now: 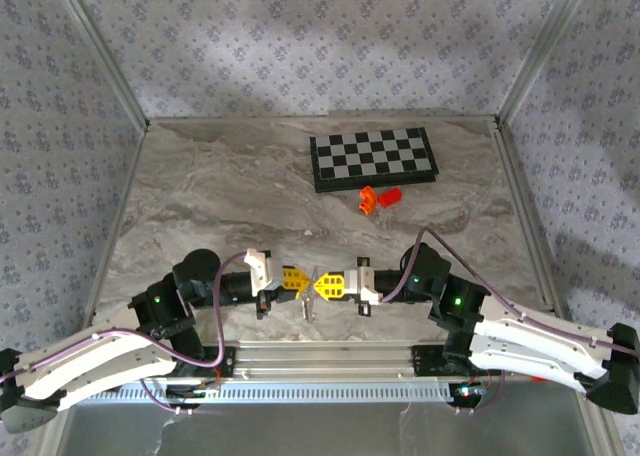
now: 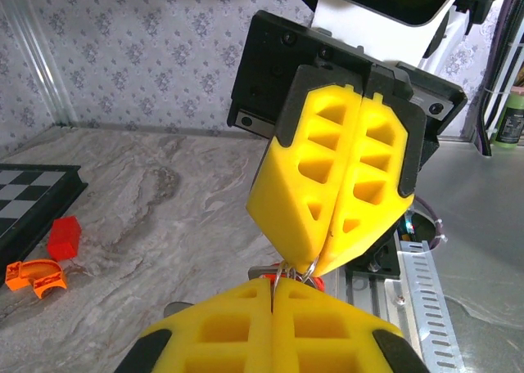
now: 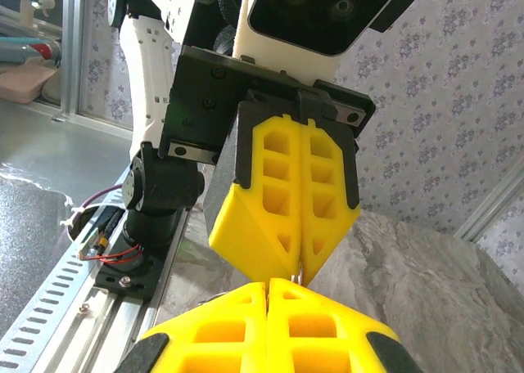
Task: Put the keys on the keyring
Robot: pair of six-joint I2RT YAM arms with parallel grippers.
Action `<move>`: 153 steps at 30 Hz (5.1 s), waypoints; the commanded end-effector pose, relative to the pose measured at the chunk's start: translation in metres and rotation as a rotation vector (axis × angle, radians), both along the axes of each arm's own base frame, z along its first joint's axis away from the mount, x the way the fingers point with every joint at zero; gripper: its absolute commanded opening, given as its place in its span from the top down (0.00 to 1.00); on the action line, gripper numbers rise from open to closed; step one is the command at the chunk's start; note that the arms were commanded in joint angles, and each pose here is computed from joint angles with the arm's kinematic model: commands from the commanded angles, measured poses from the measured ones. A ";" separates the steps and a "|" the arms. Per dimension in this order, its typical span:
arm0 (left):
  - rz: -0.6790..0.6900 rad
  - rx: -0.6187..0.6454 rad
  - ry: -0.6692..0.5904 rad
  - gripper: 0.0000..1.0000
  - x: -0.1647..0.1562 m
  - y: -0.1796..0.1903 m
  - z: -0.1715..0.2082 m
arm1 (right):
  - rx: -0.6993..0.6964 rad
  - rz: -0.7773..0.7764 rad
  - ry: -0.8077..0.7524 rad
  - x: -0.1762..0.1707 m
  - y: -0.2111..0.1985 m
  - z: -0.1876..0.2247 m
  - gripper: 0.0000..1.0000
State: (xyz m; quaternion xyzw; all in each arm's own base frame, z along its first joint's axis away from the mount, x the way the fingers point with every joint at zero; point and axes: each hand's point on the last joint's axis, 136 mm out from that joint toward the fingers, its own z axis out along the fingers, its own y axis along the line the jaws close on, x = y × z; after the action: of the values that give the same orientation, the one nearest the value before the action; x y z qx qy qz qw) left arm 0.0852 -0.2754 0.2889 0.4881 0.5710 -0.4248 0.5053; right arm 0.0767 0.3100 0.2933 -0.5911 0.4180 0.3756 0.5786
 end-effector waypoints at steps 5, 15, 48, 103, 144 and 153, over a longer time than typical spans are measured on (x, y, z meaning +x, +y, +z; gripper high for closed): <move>0.034 -0.146 -0.092 1.00 0.006 0.002 0.053 | -0.048 0.022 0.003 -0.008 -0.005 -0.019 1.00; 0.047 -0.157 -0.099 1.00 0.009 0.001 0.054 | -0.028 -0.004 -0.006 -0.005 -0.006 -0.018 0.90; -0.058 -0.217 -0.092 1.00 -0.006 -0.008 0.055 | 0.152 -0.108 0.136 0.007 -0.028 0.036 0.77; -0.112 -0.159 -0.082 1.00 -0.012 -0.015 0.049 | 0.086 -0.110 0.175 0.013 -0.011 0.027 1.00; -0.074 0.215 -0.078 0.85 0.006 -0.022 0.008 | -0.352 -0.113 0.233 0.013 -0.010 0.004 1.00; -0.080 0.206 -0.079 0.99 0.006 -0.023 0.007 | -0.346 -0.111 0.245 0.013 -0.008 0.003 1.00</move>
State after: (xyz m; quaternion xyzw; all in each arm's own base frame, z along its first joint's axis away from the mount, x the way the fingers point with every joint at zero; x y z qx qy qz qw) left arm 0.0921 -0.2953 0.2727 0.5789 0.5935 -0.3541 0.4327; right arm 0.0947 0.2984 0.2772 -0.6118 0.5921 0.3121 0.4215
